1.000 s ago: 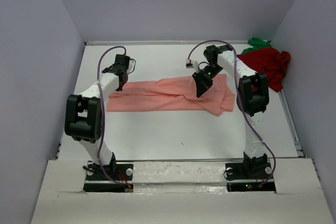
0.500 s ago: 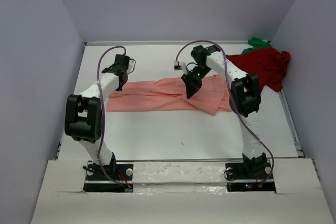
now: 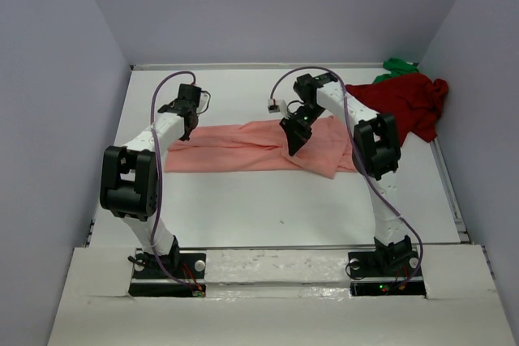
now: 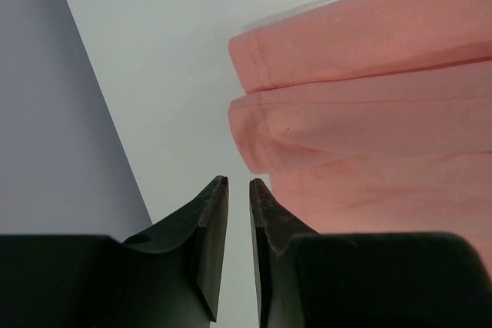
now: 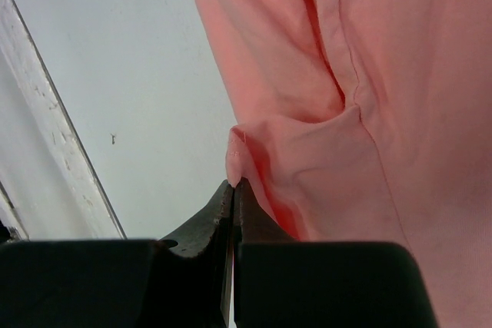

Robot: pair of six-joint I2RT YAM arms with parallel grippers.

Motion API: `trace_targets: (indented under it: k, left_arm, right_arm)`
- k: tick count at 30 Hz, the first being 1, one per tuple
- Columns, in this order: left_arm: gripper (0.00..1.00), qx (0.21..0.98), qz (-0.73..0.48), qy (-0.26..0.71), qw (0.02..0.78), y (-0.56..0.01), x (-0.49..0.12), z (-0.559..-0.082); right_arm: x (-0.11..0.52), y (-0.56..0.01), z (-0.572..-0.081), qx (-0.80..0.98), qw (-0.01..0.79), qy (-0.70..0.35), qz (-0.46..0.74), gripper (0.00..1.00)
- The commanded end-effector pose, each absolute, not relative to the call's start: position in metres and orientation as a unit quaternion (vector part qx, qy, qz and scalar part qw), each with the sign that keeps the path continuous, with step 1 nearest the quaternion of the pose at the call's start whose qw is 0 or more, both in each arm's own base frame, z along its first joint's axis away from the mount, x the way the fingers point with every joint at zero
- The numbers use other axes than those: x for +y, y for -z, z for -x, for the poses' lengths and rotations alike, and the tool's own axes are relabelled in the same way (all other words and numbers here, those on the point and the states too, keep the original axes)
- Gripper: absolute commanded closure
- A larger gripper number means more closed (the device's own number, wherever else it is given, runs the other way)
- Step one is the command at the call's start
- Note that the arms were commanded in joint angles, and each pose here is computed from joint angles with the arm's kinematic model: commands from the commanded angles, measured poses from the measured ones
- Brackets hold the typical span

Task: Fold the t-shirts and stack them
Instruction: Fold the tshirt

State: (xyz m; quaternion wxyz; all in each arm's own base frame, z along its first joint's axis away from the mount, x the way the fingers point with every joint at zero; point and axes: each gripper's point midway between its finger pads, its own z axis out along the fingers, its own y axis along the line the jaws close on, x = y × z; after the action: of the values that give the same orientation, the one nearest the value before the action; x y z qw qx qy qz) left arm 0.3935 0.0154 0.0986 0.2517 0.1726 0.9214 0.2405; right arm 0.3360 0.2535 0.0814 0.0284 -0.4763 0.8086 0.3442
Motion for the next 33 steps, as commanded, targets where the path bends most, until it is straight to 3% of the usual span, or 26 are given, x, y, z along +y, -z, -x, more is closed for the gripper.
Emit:
trace_targets:
  k: [1, 22, 33]
  left_arm:
    - [0.7, 0.918, -0.179, -0.246, 0.253, -0.104, 0.014, -0.393]
    - [0.7, 0.918, -0.182, -0.247, 0.25, -0.102, 0.014, -0.391]
    - [0.7, 0.918, -0.182, -0.246, 0.25, -0.102, 0.013, -0.391]
  right_arm:
    - [0.252, -0.082, -0.328, 0.808, 0.015, -0.344, 0.478, 1.0]
    - [0.254, -0.071, -0.326, 0.809, 0.002, -0.341, 0.479, 1.0]
    - [0.25, -0.086, -0.361, 0.824, 0.066, -0.275, 0.492, 1.0]
